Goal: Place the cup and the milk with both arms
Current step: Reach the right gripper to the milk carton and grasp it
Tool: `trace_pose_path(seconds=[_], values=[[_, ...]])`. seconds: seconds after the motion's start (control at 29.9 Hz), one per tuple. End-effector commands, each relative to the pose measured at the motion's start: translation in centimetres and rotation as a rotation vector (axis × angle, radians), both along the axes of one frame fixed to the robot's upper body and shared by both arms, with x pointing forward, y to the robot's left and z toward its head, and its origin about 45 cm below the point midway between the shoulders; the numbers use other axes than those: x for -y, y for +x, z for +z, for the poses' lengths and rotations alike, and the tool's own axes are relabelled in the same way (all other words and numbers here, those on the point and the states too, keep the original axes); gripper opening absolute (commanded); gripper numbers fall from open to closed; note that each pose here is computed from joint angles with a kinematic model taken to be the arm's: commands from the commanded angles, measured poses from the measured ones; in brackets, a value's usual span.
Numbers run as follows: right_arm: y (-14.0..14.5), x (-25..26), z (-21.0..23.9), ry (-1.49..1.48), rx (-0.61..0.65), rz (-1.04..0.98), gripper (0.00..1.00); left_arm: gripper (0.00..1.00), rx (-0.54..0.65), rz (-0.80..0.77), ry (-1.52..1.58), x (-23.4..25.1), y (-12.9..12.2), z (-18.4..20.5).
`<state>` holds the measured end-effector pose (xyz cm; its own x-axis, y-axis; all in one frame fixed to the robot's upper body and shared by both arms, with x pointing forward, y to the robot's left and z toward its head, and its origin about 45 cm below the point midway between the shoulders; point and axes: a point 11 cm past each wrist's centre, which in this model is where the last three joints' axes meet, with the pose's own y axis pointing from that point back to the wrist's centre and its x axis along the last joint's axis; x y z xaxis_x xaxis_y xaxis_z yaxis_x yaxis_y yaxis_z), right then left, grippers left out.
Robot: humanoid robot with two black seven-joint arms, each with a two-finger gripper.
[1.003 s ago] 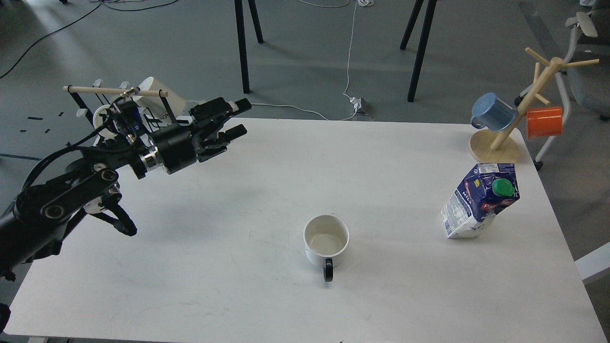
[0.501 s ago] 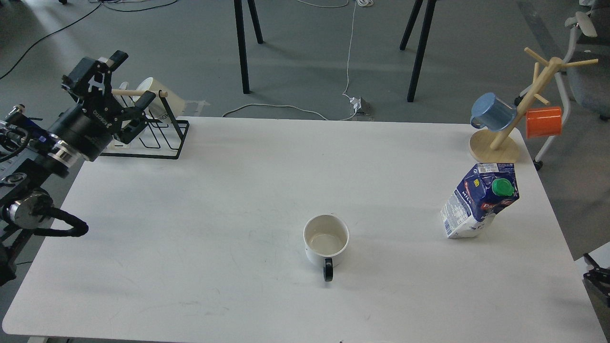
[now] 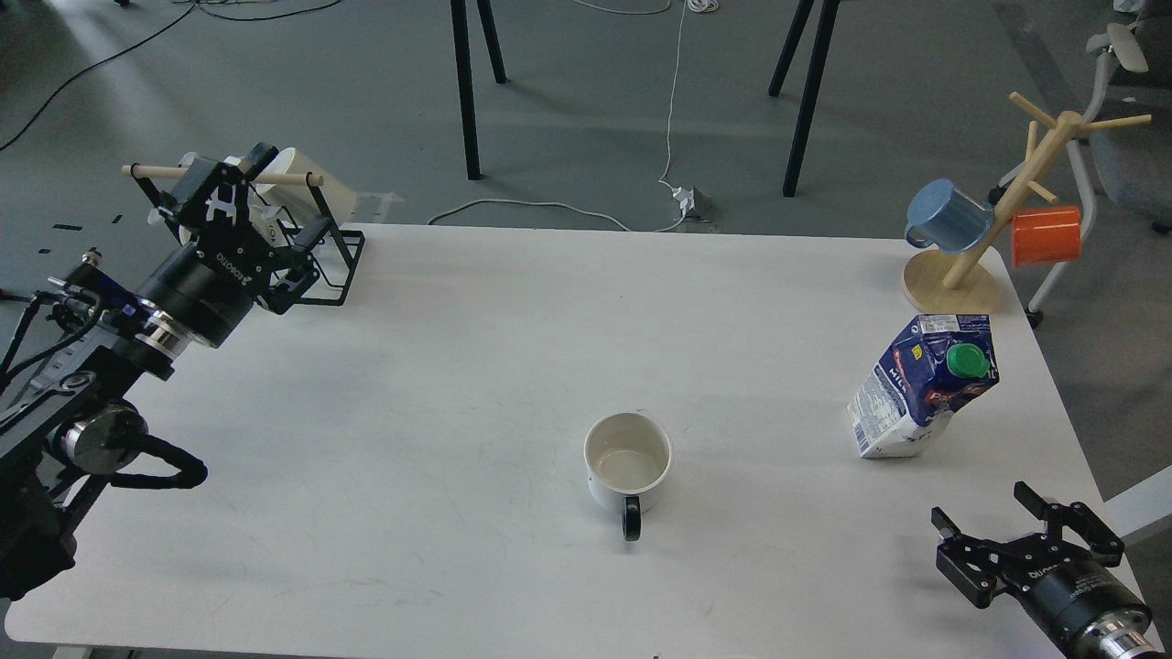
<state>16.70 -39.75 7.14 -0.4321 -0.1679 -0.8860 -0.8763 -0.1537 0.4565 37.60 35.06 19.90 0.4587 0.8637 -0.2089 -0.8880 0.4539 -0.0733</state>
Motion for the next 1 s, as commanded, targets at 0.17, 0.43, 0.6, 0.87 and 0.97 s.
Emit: trace_pose_path(seconds=[0.17, 0.43, 0.6, 0.87, 0.97], values=[[4.2, -0.9, 1.1, 0.015, 0.095, -0.003, 0.99, 0.99, -0.028, 0.003, 0.005, -0.1, -0.9, -1.3], [6.0, -2.2, 0.2, 0.04, 0.117, -0.019, 0.99, 0.99, -0.045, 0.012, 0.0, -0.3, -1.5, -2.0], [6.9, -2.7, -0.1, 0.049, 0.13, -0.03, 0.99, 0.99, -0.055, 0.014, 0.002, -0.5, -1.8, -2.4], [7.8, -4.4, -0.4, 0.095, 0.146, -0.041, 0.99, 0.99, -0.068, 0.015, 0.0, -0.4, -2.2, -2.9], [8.1, -5.1, -0.4, 0.111, 0.154, -0.041, 0.98, 0.99, -0.079, 0.018, -0.001, -0.5, -2.5, -3.3]])
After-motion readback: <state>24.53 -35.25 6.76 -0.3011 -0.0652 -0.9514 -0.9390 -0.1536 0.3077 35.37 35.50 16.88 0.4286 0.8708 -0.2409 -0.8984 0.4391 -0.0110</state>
